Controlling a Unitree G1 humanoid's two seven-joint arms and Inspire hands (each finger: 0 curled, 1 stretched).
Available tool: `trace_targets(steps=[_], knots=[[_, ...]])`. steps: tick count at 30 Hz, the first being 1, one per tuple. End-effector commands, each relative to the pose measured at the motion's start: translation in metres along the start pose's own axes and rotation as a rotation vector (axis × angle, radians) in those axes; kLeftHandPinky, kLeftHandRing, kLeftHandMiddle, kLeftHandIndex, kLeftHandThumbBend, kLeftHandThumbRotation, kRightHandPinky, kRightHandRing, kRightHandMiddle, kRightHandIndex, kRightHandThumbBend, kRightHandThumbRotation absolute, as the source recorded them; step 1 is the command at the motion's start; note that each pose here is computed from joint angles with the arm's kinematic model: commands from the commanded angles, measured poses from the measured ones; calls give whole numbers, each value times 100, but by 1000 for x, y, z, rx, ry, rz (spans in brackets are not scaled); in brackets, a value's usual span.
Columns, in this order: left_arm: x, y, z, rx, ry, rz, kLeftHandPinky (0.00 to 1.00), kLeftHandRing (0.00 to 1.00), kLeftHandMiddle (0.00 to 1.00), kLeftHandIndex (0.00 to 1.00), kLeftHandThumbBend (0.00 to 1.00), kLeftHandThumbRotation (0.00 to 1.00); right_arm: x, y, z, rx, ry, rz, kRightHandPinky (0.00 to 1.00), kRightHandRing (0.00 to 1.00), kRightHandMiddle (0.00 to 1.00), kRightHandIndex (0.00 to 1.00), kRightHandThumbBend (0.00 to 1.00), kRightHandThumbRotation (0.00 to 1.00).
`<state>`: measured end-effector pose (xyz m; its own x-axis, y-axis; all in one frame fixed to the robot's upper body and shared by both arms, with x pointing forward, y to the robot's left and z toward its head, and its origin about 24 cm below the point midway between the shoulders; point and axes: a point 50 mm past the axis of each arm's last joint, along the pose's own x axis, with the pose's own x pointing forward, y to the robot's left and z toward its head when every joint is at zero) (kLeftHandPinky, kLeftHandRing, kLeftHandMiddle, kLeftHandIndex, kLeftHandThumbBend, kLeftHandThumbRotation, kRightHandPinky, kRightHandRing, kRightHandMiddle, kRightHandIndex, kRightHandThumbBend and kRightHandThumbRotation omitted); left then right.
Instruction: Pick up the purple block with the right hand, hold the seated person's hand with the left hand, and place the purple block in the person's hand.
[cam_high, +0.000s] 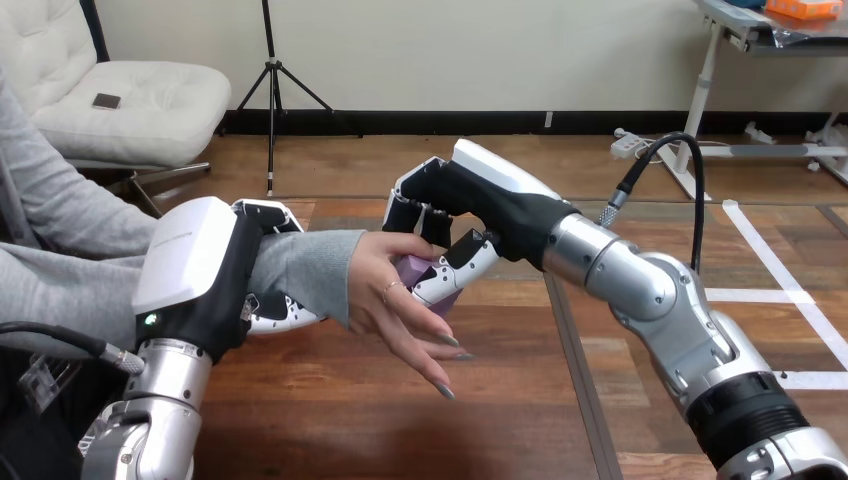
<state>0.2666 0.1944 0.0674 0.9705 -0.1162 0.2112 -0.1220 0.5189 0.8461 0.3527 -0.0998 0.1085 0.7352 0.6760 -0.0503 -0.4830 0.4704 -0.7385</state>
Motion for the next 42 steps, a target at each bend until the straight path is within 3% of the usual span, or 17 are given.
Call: trace_targets(steps=[1, 6, 13, 18, 33, 42], knots=[[19, 9, 28, -75, -140, 69, 28, 34, 38, 38, 77, 0, 7, -33, 23, -53, -50, -41, 41, 45, 48, 50, 89, 0], [17, 10, 28, -28, -131, 42, 34, 42, 47, 46, 78, 4, 4, -33, 19, -46, -33, -27, 47, 52, 55, 58, 94, 8], [15, 12, 29, 10, -136, 24, 44, 55, 61, 60, 80, 24, 0, -31, 12, -23, -3, -12, 56, 62, 65, 68, 97, 24], [14, 13, 28, 28, -153, 16, 51, 63, 68, 68, 83, 39, -3, -30, 8, -16, 3, -11, 63, 68, 70, 73, 95, 42], [13, 15, 26, 32, -184, -12, 53, 65, 70, 70, 87, 58, -9, -28, -3, 15, 26, -16, 64, 69, 72, 75, 92, 72], [13, 15, 24, 14, -201, -30, 54, 66, 70, 68, 82, 69, -13, -27, -8, 35, 22, -21, 60, 67, 71, 74, 86, 81]])
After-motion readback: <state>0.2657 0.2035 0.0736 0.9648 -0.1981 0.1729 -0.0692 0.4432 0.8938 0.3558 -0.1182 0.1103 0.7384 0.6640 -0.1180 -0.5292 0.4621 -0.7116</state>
